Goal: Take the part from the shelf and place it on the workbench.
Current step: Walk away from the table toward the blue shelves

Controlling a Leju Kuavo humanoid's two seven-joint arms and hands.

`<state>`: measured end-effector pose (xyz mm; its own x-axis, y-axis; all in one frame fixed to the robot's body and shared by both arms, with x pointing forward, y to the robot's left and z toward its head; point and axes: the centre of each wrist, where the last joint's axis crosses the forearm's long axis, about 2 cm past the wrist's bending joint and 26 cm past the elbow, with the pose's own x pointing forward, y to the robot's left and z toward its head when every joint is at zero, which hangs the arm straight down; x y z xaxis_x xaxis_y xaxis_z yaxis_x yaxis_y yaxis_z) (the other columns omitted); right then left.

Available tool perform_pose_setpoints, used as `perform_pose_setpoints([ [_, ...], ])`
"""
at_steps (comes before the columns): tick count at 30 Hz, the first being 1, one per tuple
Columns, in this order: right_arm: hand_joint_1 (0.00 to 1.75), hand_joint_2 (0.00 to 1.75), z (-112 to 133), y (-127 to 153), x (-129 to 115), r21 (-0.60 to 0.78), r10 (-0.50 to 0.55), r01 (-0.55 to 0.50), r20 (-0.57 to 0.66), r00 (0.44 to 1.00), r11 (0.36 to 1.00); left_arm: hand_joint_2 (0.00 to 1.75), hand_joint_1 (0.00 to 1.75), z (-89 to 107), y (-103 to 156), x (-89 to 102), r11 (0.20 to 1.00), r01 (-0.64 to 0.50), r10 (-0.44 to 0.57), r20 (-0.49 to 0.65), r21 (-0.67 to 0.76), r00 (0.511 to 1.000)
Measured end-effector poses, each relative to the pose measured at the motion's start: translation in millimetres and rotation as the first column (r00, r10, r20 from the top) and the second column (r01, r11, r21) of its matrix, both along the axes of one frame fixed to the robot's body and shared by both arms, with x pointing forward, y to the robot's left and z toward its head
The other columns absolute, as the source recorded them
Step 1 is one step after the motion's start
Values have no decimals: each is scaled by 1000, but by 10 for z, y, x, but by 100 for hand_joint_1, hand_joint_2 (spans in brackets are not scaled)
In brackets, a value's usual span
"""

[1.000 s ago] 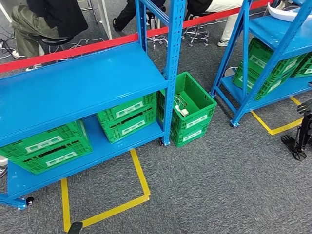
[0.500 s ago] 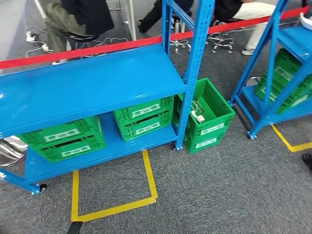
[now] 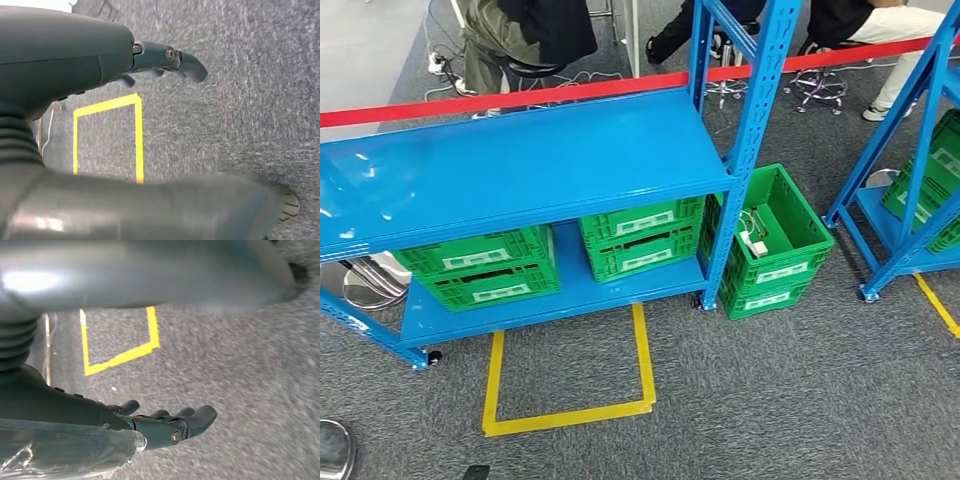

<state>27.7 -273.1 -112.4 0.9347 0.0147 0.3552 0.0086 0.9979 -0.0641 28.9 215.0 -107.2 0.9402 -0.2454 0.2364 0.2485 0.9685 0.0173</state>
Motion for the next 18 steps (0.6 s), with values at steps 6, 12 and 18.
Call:
perform_pose_setpoints([
  [6, 0, 175, 3, -85, 26, -12, -28, 28, -1, 1000, 1000, 175, 0, -20, 89, -99, 998, -57, 57, -19, 2, 998],
  [12, 0, 0, -13, -105, -205, -7, -39, 38, -57, 998, 999, 0, 0, -23, 223, 18, 995, -97, 97, 18, 17, 995],
  [18, 0, 0, -18, -93, -351, 7, -41, 42, -98, 994, 999, 0, 0, -13, 383, 176, 990, -135, 132, 69, 31, 989],
])
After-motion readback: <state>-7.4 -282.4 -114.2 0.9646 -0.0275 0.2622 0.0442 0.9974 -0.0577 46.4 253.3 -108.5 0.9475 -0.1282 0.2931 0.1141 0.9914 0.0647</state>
